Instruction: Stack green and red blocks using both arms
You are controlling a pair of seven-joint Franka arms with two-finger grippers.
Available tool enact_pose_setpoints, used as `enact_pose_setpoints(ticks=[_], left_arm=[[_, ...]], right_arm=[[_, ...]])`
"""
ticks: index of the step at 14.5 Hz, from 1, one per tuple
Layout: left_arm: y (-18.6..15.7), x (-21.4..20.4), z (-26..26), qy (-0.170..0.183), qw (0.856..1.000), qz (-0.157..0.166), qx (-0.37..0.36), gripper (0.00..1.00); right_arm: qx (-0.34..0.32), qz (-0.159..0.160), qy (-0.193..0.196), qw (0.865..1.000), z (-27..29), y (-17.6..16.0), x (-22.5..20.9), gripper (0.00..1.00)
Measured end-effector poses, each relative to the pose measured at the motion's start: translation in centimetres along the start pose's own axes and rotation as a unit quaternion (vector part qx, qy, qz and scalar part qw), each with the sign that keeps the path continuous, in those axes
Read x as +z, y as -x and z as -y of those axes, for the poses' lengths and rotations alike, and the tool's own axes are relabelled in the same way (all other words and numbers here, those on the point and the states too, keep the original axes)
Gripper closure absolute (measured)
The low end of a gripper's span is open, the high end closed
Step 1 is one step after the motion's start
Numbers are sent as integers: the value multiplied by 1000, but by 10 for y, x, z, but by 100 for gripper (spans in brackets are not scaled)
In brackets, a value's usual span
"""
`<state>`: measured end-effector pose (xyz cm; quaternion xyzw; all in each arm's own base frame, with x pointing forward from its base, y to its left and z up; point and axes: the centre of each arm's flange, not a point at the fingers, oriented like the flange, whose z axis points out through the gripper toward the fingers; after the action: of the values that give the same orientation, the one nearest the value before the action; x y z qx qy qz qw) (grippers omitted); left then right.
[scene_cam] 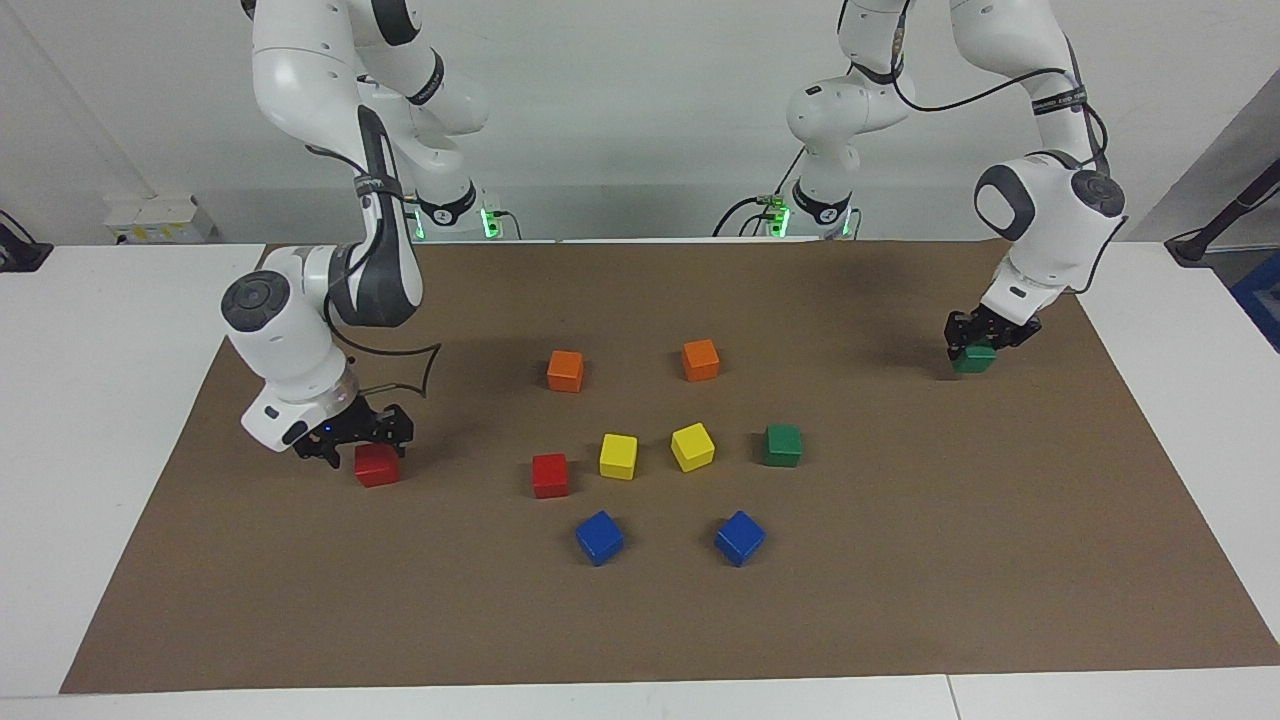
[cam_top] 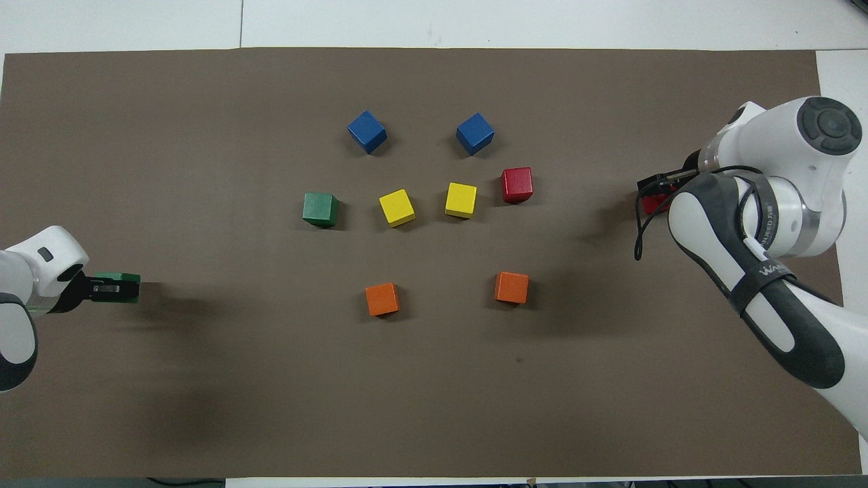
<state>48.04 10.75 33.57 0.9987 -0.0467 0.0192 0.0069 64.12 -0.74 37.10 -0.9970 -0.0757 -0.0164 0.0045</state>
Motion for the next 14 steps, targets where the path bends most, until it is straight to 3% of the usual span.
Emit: enact_pose_setpoints(ticks=[3, 6, 10, 14], left_arm=[[1, 12, 5, -2, 1000, -5, -4, 45], [-1, 18, 9, -5, 1000, -12, -7, 45], [-1, 26, 11, -6, 1000, -15, -9, 45], [-1, 29, 11, -8, 1000, -18, 2, 45]], right_arm=[[15, 2, -2, 1000, 44, -20, -58, 0], [49, -4, -4, 999, 108, -35, -76, 0], [63, 5, 5, 998, 188, -41, -52, 0], [61, 0, 5, 998, 226, -49, -24, 1]])
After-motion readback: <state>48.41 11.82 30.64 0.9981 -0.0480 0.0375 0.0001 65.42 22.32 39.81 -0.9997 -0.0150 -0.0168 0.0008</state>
